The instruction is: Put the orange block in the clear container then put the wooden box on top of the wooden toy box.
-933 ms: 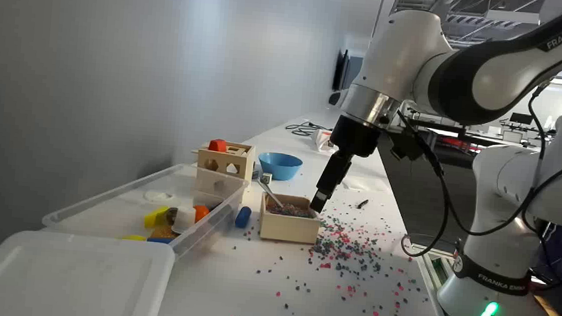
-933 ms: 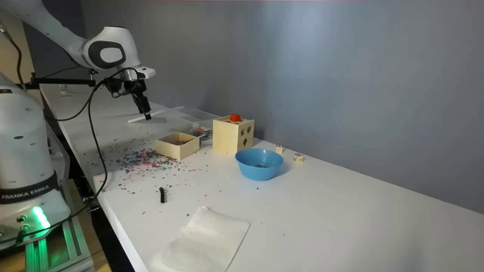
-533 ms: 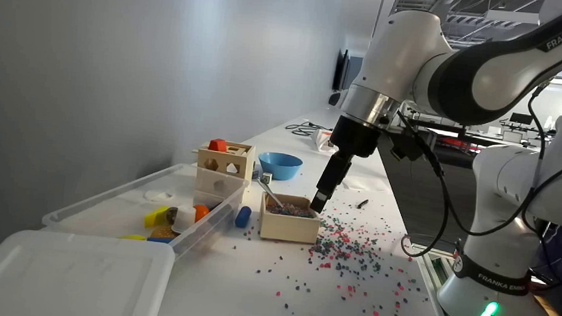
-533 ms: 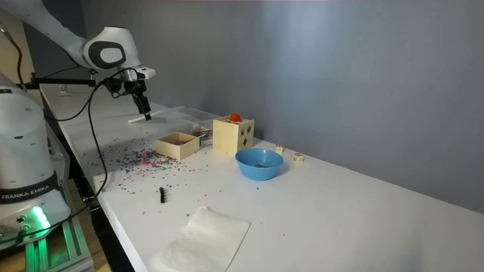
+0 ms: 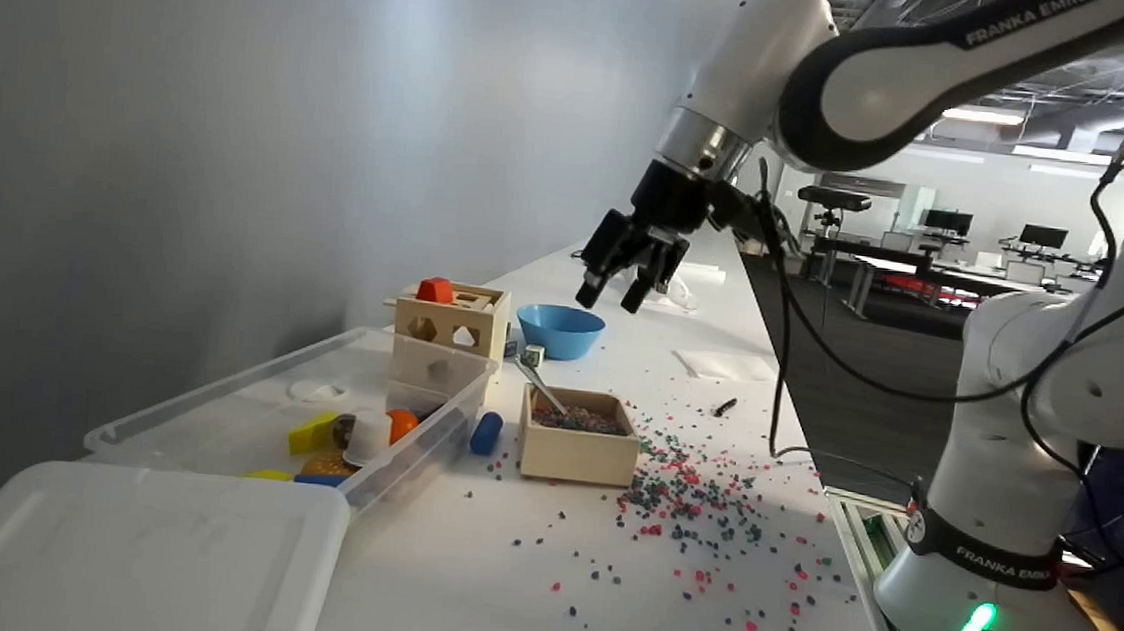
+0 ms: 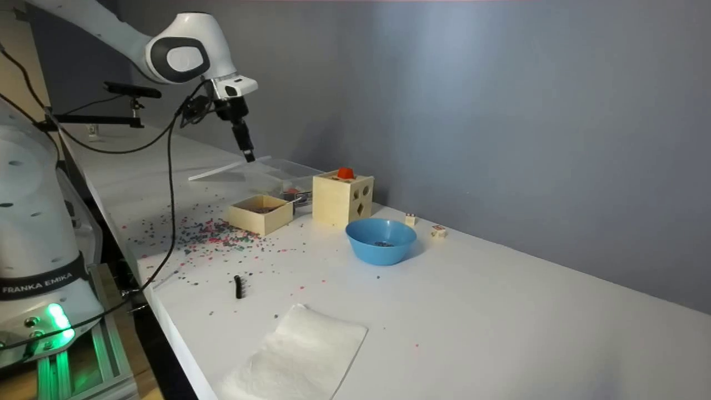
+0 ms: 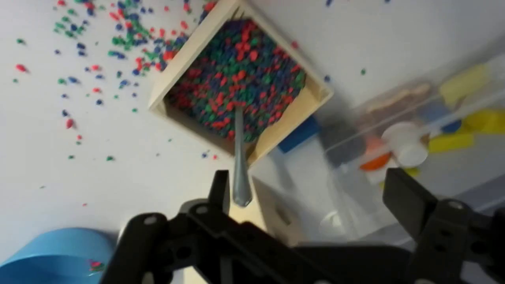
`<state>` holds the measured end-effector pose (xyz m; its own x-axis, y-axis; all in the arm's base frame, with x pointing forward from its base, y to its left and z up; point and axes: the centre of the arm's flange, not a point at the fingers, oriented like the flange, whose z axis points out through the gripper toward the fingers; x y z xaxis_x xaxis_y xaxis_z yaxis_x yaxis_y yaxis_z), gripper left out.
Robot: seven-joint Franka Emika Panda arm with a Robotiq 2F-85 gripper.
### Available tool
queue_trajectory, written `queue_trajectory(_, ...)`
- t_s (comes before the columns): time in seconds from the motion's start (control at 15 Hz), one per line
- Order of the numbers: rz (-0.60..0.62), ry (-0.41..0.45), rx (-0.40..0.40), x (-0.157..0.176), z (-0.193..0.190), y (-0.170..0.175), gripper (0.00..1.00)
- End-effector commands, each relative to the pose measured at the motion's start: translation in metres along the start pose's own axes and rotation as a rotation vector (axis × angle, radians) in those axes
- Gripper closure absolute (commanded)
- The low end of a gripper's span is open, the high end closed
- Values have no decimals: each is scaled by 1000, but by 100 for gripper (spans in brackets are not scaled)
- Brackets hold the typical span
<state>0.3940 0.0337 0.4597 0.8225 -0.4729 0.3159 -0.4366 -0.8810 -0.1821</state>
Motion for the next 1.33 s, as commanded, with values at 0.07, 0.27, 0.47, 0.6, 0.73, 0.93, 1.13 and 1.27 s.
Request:
queue_trajectory(0.07, 262, 60, -22, 110, -24, 30, 0)
queue_trajectory(0.27, 435, 94, -13, 163, -16, 15, 0)
queue_trajectory(0.47, 437, 84, 15, 143, -19, 26, 0)
queue_trajectory(0.6, 467, 70, 20, 154, -9, 16, 0)
queue_trajectory(0.73, 473, 67, 20, 157, -6, 15, 0)
queue_trajectory(0.93, 699, 70, -68, 182, 9, 3, 0)
queue_trajectory(1.13, 850, 94, -124, 212, 25, -1, 0)
queue_trajectory(1.27, 956, 102, -150, 238, 33, -7, 0)
